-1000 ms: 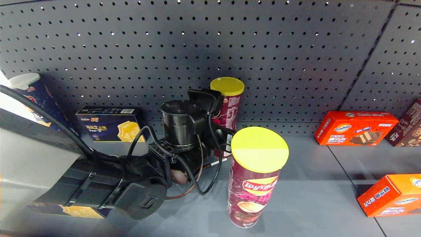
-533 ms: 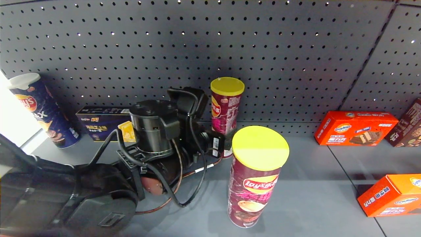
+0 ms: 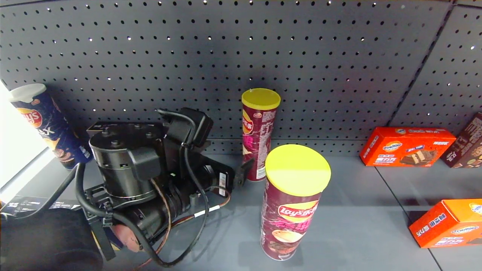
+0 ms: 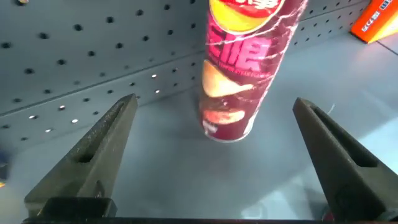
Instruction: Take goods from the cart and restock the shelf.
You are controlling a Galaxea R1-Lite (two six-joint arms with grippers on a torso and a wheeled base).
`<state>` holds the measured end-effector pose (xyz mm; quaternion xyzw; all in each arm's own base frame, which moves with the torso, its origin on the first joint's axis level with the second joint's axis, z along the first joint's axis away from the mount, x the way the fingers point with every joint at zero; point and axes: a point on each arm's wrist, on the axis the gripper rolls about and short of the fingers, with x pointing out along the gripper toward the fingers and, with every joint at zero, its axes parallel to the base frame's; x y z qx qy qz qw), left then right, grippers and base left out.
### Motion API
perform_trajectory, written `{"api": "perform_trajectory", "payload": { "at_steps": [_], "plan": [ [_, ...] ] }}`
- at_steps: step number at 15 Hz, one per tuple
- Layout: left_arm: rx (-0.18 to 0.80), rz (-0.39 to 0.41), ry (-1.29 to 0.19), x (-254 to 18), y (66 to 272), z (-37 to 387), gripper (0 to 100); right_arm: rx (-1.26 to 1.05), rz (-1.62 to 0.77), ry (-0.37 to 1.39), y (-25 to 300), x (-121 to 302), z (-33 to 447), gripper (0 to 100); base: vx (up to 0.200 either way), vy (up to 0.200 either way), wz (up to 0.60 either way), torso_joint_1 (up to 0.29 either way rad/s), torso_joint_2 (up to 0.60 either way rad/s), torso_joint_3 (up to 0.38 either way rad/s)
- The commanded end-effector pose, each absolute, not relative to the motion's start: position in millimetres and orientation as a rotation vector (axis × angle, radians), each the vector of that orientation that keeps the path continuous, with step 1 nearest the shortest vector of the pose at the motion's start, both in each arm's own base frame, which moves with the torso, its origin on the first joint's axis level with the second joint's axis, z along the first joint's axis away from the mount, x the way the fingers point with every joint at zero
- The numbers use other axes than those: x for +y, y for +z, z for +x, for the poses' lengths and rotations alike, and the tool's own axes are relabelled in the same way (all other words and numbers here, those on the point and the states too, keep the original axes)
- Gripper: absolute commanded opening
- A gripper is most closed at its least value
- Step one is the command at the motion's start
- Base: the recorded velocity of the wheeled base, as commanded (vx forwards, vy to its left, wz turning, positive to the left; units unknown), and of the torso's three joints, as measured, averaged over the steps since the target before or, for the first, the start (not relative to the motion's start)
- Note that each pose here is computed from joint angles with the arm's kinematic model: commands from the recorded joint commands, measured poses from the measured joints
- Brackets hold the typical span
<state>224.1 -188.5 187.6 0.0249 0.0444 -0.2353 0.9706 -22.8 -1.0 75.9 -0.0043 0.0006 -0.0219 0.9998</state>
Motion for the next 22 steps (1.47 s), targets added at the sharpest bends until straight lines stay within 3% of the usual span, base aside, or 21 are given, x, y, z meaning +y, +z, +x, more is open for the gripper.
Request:
{"api": "perform_trajectory", "payload": {
  "at_steps": [1, 6, 10, 16, 22],
  "plan": [
    [0.079, 0.064, -0.453, -181, 191, 225, 100, 0.002, -0.009, -0.043, 76, -1, -23, 100, 0.0, 0.0, 0.0, 0.0, 0.0, 0.0],
    [0.097, 0.142, -0.4, -169, 188, 236, 100, 0.003, -0.009, -0.044, 76, -1, -23, 100, 0.0, 0.0, 0.0, 0.0, 0.0, 0.0],
    [0.15, 0.197, -0.354, -166, 172, 254, 100, 0.003, -0.009, -0.044, 76, -1, -23, 100, 0.0, 0.0, 0.0, 0.0, 0.0, 0.0],
    [0.142, 0.19, -0.342, -183, 166, 289, 100, 0.005, -0.009, -0.043, 76, -1, -23, 100, 0.0, 0.0, 0.0, 0.0, 0.0, 0.0],
    [0.147, 0.193, -0.353, -186, 164, 288, 100, 0.003, -0.009, -0.044, 76, -1, -23, 100, 0.0, 0.0, 0.0, 0.0, 0.0, 0.0]
  ]
}}
